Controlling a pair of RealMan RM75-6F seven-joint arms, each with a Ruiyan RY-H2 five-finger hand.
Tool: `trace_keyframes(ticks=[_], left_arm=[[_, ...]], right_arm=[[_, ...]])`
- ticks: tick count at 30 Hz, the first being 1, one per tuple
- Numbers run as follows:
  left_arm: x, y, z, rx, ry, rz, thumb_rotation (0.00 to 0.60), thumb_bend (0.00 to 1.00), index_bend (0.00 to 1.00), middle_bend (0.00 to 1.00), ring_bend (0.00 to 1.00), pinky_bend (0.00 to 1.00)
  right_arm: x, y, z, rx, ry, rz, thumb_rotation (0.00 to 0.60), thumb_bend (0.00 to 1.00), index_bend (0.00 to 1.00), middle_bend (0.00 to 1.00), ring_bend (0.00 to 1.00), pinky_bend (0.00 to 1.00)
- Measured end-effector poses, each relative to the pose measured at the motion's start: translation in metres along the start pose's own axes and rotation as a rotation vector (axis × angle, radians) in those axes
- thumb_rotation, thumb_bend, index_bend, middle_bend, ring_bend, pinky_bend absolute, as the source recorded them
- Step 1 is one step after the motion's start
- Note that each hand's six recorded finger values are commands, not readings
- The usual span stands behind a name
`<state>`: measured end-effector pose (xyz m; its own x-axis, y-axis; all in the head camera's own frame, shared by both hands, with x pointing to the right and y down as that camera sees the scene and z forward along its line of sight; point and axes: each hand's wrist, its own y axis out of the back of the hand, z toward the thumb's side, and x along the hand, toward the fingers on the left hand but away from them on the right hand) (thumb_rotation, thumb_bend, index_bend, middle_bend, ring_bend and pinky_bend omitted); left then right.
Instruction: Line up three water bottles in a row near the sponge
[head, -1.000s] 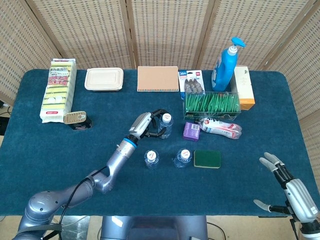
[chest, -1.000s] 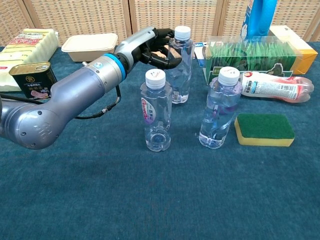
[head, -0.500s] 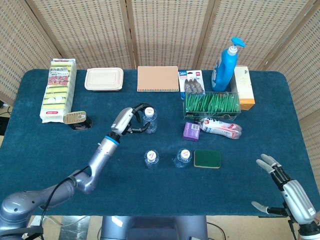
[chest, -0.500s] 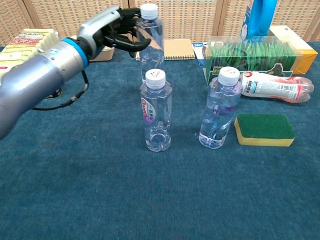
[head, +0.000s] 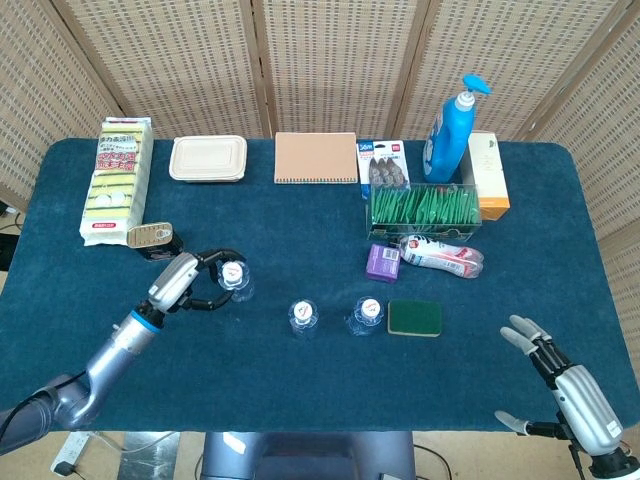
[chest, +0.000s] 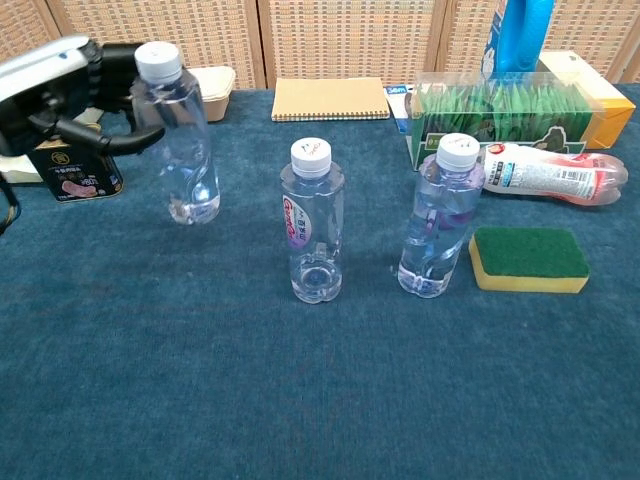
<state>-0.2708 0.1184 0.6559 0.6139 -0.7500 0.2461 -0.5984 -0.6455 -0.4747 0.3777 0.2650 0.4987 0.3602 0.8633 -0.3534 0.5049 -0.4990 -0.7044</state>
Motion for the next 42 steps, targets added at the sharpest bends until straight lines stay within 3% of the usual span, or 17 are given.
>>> trace_keyframes(ticks=[5, 20, 35, 42], left_arm=[[-0.021, -0.013, -0.005, -0.053, 0.002, -0.013, 0.6, 0.44, 0.53, 0.49, 0.41, 0.54], [-0.03, -0.061, -0.019, -0.226, 0.01, -0.011, 0.6, 0.44, 0.53, 0.49, 0.41, 0.54], [-0.023, -0.081, -0.017, -0.201, -0.016, -0.041, 0.6, 0.44, 0.53, 0.49, 0.41, 0.54], [-0.02, -0.086, -0.016, -0.137, -0.019, -0.042, 0.6, 0.43, 0.53, 0.49, 0.41, 0.52]], right_arm=[[0.002, -0.003, 0.004, 0.0, 0.014, 0.01, 0.6, 0.0, 0.11, 0.04, 0.0, 0.21], [0.002, 0.0, 0.003, -0.006, 0.012, 0.004, 0.6, 0.0, 0.11, 0.04, 0.0, 0.21], [0.002, 0.001, 0.003, -0.007, 0.012, 0.003, 0.6, 0.0, 0.11, 0.04, 0.0, 0.21], [0.003, 0.004, 0.001, 0.004, 0.006, -0.014, 0.6, 0.0, 0.11, 0.04, 0.0, 0.11]])
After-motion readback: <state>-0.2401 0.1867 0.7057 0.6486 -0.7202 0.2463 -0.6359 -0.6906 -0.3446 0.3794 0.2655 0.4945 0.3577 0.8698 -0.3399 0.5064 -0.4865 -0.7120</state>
